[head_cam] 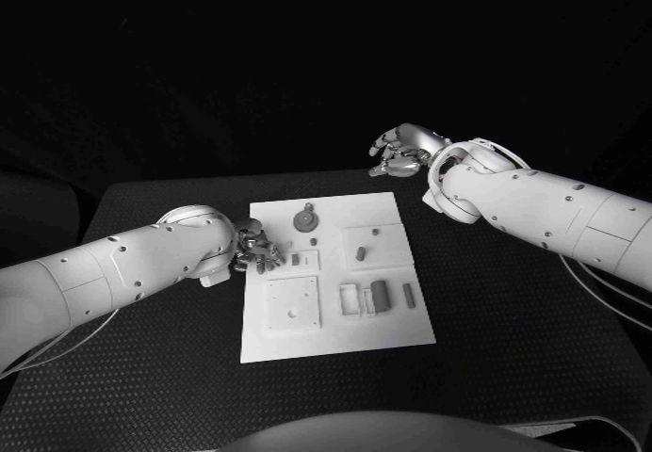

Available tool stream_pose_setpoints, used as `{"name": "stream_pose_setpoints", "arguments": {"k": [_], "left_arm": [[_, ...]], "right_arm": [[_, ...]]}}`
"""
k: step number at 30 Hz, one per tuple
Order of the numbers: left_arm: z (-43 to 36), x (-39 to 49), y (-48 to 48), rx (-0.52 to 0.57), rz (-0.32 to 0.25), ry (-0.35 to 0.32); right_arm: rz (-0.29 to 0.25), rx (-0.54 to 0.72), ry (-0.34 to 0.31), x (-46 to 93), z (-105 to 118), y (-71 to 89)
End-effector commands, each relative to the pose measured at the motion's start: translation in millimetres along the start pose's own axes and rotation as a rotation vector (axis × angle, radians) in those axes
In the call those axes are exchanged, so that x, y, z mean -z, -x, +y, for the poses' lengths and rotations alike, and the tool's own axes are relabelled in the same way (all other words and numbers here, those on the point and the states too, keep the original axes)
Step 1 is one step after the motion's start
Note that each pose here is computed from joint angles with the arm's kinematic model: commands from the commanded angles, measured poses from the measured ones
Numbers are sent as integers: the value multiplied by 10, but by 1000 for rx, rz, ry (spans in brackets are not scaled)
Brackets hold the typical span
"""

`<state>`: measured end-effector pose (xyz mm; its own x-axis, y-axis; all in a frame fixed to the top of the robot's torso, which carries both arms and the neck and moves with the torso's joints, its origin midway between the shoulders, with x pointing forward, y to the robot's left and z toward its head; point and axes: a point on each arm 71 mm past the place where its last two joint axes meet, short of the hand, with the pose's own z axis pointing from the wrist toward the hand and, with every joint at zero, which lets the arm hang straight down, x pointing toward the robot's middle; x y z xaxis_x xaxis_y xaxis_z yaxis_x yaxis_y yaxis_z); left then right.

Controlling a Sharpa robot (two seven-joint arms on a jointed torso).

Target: Assemble the parts on the task board

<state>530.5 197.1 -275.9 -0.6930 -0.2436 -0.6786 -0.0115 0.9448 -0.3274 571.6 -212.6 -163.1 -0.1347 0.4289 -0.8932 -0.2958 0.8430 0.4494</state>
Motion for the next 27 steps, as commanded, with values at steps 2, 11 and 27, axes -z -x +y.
{"name": "stream_pose_setpoints", "arguments": {"k": [2, 11, 27], "left_arm": [[42, -6, -37, -16, 33, 19], [50, -6, -37, -23, 38, 21], [11, -25, -28, -73, 15, 32]], "right_arm": [[9, 6, 8, -1, 8, -9], [8, 6, 7, -1, 6, -9], [9, 6, 9, 2, 11, -11]]}}
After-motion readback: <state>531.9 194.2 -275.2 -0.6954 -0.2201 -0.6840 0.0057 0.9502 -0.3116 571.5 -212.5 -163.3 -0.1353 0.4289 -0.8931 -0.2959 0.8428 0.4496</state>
